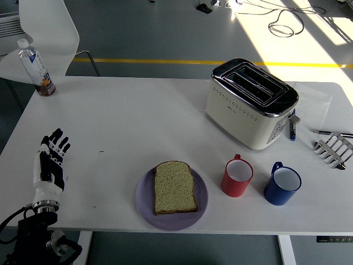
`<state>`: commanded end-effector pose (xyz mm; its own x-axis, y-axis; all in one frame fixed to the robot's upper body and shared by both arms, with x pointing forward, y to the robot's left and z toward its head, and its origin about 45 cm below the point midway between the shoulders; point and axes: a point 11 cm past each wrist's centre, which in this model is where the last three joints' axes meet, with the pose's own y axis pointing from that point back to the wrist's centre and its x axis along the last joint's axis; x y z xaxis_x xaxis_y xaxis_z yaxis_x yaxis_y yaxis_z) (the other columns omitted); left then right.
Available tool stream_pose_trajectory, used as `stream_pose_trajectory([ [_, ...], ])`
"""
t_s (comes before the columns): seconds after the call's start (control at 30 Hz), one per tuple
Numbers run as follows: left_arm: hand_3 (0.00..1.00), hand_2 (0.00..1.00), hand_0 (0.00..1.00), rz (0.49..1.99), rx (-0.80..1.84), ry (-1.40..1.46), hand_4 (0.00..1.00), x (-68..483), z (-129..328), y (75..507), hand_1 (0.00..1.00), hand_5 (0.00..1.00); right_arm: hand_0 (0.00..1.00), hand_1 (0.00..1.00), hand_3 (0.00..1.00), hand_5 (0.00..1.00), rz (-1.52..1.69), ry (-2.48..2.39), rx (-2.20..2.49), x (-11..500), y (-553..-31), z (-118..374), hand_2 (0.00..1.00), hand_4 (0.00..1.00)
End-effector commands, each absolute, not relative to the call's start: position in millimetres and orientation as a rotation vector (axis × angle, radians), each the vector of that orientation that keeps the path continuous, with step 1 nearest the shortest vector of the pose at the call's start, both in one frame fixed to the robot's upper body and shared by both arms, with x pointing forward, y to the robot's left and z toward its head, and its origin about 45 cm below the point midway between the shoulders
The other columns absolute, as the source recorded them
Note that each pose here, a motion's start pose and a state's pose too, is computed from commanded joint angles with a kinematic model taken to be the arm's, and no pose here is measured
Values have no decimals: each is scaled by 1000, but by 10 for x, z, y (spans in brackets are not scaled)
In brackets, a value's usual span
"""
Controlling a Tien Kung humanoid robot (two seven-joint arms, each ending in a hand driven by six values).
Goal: Push plate across desktop,pick up the break from the machine,place the break in the plate
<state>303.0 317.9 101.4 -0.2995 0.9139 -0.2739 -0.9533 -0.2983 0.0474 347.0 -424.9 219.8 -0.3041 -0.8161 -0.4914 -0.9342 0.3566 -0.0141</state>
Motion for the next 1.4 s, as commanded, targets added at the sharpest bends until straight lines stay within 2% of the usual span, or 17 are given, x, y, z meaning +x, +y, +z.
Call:
stream_pose_trajectory([
  [0.43, 773, 886, 826, 1871, -223, 235, 479, 2987, 991, 3186, 846, 998, 780, 755, 747, 528, 530, 2250, -1547, 3363, -4283, 1748, 771, 529],
  [0.8, 772, 886, 826, 1889, -234, 227, 478, 2999, 1021, 3252, 845, 998, 780, 757, 747, 548, 553, 2265, -1587, 3367, -4285, 1616, 774, 524],
  [0.83, 770, 885, 826, 1890, -235, 226, 478, 3002, 1024, 3256, 844, 998, 781, 758, 751, 592, 557, 2265, -1588, 3369, -4284, 1609, 777, 522],
  [1.03, 771, 884, 827, 1890, -243, 220, 478, 3031, 1054, 3264, 845, 998, 783, 760, 751, 612, 558, 2269, -1575, 3382, -4306, 1610, 779, 519],
  [1.4, 770, 883, 826, 1870, -284, 240, 478, 3101, 1196, 3257, 842, 998, 784, 760, 740, 624, 577, 2250, -1609, 3397, -4307, 1586, 760, 516],
])
